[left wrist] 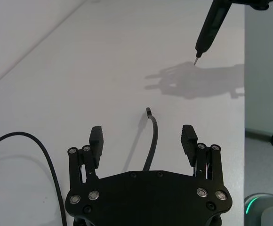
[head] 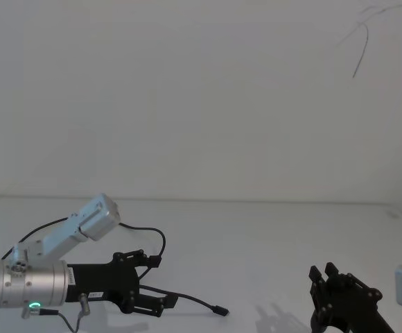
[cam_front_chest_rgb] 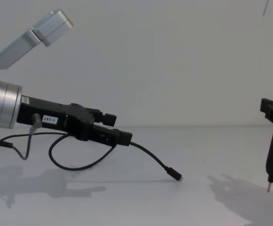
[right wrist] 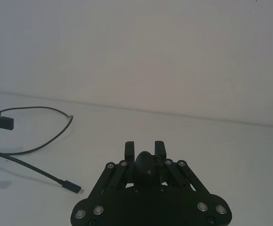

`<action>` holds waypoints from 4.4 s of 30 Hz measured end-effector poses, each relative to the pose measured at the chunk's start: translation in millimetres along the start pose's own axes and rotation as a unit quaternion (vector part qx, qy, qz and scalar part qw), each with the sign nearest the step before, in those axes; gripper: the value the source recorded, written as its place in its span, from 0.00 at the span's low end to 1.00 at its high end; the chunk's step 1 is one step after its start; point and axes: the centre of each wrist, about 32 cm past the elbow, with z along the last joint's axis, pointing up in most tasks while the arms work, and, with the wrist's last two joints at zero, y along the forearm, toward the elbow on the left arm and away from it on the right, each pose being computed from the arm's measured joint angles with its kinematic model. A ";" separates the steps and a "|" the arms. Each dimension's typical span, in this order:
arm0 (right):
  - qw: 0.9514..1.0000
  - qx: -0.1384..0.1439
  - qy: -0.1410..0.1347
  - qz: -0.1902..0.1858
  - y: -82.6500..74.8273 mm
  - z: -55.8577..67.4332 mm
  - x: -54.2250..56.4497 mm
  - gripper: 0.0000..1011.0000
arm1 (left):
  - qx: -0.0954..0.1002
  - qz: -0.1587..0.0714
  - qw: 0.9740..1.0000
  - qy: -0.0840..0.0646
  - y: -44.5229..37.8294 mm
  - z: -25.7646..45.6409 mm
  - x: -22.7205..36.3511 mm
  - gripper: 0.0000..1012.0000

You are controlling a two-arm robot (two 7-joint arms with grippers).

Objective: Pick up the data cable with the one hand.

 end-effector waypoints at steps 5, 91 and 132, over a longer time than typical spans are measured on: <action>1.000 0.000 0.000 0.000 0.0 0.0 0.0 0.25 | 0.007 -0.007 1.000 -0.006 -0.6 0.1 4.1 0.99; 1.000 0.000 0.000 0.000 0.0 0.0 0.0 0.25 | 0.044 -0.055 0.997 -0.036 -9.9 -5.6 18.2 0.68; 1.000 0.000 0.000 0.000 0.0 0.0 0.0 0.25 | 0.003 -0.049 0.999 -0.020 -2.7 -6.4 14.2 0.03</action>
